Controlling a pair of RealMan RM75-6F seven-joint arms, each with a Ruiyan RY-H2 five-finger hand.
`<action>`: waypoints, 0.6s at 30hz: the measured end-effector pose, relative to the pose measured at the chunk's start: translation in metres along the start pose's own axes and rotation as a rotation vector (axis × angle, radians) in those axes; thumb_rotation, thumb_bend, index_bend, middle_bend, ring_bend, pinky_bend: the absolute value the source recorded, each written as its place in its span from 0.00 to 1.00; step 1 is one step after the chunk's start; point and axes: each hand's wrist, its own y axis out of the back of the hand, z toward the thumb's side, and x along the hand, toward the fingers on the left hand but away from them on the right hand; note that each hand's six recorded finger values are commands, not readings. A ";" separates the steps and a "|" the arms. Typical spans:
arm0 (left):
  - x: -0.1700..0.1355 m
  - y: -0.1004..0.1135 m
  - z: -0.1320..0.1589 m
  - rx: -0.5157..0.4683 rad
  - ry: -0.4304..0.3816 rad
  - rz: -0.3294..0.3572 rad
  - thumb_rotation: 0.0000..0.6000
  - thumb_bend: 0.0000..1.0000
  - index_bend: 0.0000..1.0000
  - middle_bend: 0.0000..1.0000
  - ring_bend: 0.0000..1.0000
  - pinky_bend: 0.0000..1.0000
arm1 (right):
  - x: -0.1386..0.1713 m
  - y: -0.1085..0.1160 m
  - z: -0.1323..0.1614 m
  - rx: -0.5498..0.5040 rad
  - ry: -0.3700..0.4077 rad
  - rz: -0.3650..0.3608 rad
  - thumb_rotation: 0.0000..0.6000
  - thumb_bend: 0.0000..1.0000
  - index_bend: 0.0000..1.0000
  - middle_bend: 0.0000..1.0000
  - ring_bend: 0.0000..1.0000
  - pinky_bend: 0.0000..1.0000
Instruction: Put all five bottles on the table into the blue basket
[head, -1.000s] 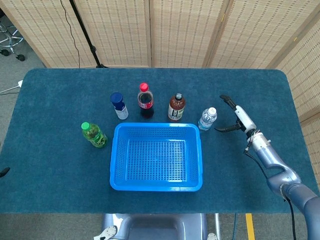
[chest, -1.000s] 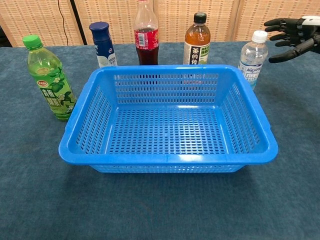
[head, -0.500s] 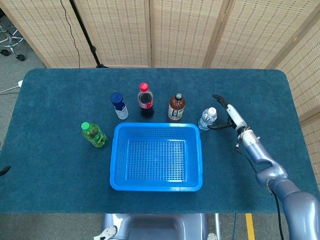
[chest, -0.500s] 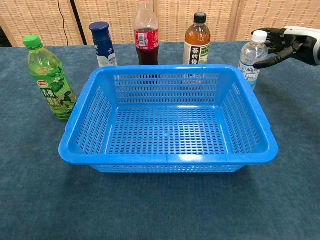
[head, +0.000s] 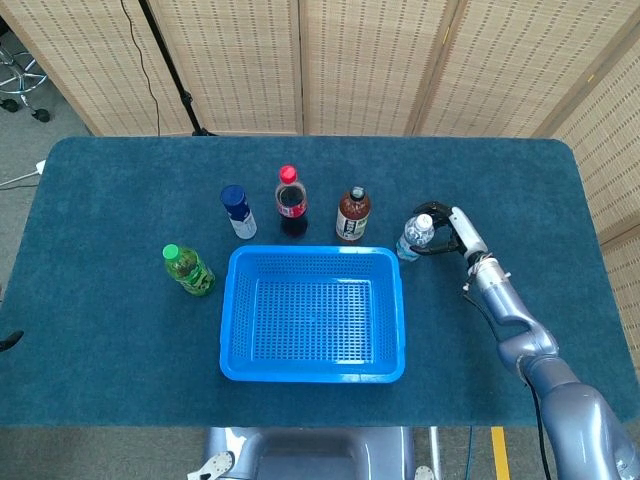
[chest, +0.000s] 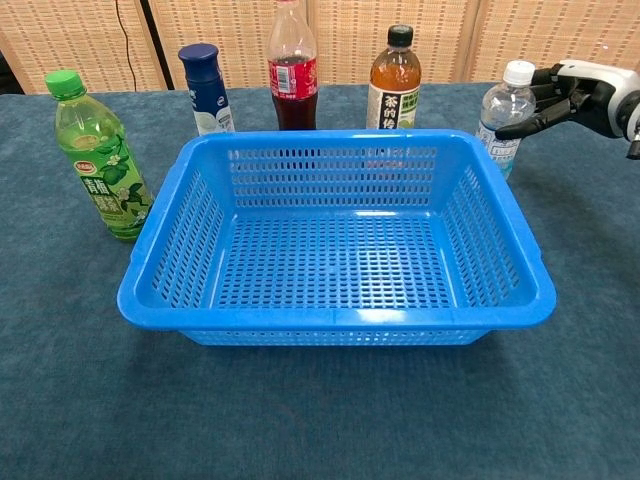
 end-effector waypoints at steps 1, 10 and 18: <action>0.000 0.000 0.000 -0.001 -0.001 0.000 1.00 0.07 0.00 0.00 0.00 0.00 | 0.000 0.000 0.000 0.001 0.002 -0.003 1.00 0.04 0.54 0.59 0.54 0.48; -0.001 0.002 0.000 -0.018 -0.012 0.000 1.00 0.07 0.00 0.00 0.00 0.00 | 0.006 0.011 0.008 0.000 0.062 -0.061 1.00 0.22 0.59 0.63 0.57 0.51; -0.003 0.005 -0.001 -0.035 -0.030 -0.006 1.00 0.07 0.00 0.00 0.00 0.00 | 0.029 0.036 0.040 -0.017 0.212 -0.089 1.00 0.24 0.59 0.63 0.57 0.51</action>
